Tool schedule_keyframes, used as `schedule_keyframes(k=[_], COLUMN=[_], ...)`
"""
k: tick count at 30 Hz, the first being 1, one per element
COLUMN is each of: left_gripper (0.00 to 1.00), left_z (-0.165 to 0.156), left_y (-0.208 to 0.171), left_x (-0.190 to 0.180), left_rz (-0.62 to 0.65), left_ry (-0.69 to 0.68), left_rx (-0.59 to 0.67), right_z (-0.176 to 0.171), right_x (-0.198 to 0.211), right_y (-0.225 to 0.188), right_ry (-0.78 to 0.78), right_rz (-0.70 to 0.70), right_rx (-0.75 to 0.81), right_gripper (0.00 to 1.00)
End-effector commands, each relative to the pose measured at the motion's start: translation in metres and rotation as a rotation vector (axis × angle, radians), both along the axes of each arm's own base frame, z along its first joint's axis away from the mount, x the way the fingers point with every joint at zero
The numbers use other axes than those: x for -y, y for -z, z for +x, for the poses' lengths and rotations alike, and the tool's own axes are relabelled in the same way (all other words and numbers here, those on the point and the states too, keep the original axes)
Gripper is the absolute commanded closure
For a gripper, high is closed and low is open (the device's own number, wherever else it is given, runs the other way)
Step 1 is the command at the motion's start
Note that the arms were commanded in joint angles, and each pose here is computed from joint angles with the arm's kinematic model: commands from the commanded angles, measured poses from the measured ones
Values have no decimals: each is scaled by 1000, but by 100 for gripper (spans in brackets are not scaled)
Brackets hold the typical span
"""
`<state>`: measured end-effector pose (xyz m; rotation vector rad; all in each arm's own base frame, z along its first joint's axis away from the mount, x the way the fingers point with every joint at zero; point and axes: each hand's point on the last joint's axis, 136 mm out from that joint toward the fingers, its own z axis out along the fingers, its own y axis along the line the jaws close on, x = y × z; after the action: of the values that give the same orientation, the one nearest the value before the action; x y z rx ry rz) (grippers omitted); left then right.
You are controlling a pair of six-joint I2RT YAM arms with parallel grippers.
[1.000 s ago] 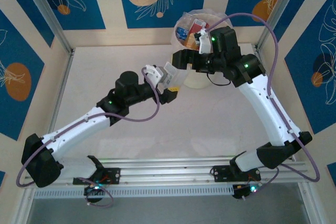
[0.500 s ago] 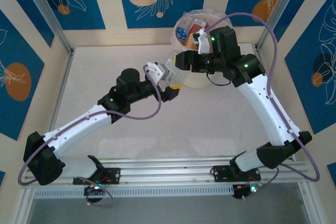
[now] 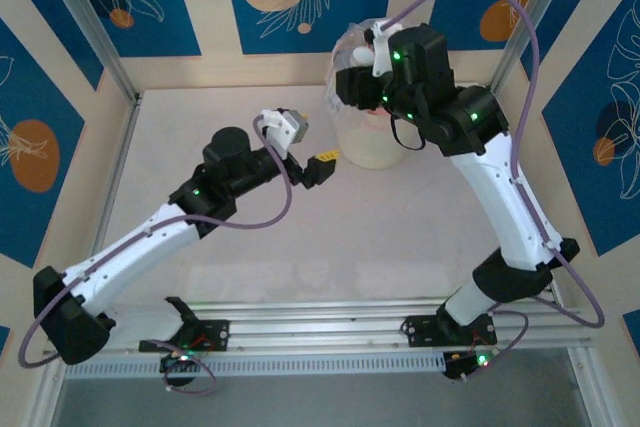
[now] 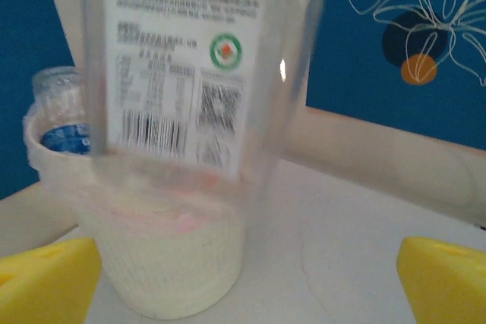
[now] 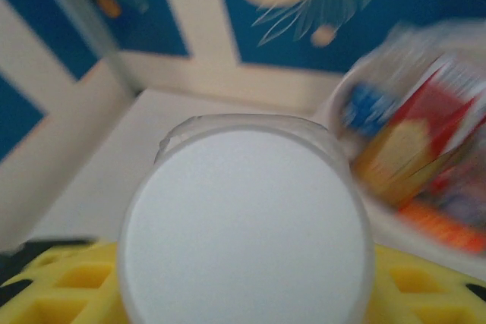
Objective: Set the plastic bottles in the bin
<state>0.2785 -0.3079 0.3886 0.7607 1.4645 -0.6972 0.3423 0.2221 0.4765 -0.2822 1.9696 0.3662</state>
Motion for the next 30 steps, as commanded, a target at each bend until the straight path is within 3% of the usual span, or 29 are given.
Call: schedule_keyframes(k=[1, 6, 14, 20, 30], left_gripper=[0, 1, 1, 1, 0], left_z=[0, 7, 3, -1, -2], left_y=[-6, 5, 12, 14, 22], left_x=[-20, -36, -43, -48, -49], left_rz=[-22, -10, -20, -20, -12], left_ry=[-85, -175, -186, -190, -192], left_rx=[-11, -42, -69, -75, -91], right_z=[31, 63, 105, 127, 129], right_x=[46, 60, 92, 117, 135], right_y=[-25, -60, -83, -60, 5], right_ry=[291, 451, 670, 753, 756], right_rz=[-258, -376, -428, -476, -420], right_rx=[173, 323, 402, 344, 147], right_gripper=[79, 79, 82, 81, 84])
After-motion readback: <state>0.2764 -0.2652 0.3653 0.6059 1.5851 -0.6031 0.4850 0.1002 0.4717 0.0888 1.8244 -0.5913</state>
